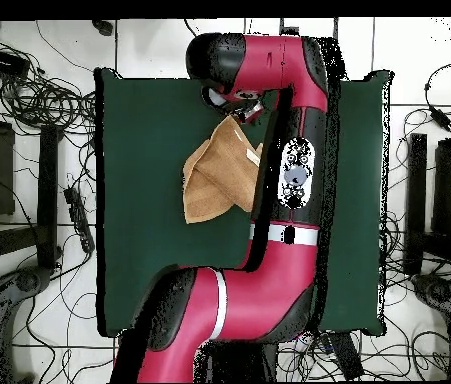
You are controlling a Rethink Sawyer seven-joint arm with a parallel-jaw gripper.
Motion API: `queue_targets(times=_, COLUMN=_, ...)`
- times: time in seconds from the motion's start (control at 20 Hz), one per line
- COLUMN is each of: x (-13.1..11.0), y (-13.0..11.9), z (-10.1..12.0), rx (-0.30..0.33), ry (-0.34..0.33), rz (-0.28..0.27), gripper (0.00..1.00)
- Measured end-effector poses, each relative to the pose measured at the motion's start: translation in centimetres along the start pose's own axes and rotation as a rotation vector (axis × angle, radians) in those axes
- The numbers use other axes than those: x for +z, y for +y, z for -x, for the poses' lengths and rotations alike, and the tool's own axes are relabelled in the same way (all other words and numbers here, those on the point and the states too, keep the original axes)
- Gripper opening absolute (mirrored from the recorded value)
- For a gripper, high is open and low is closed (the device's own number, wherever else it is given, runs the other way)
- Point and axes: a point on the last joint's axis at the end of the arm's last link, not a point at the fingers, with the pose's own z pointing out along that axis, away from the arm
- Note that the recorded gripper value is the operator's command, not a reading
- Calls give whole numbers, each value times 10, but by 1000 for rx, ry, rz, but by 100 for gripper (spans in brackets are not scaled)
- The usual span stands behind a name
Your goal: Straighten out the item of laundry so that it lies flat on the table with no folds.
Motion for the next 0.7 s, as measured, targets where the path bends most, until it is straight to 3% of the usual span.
queue_targets(times=0.35, x=18, y=6, z=-14, rx=66, ry=30, rz=-1, gripper=100)
queue_targets(times=0.7, x=65, y=23, z=-43, rx=101, ry=57, rz=29, gripper=100)
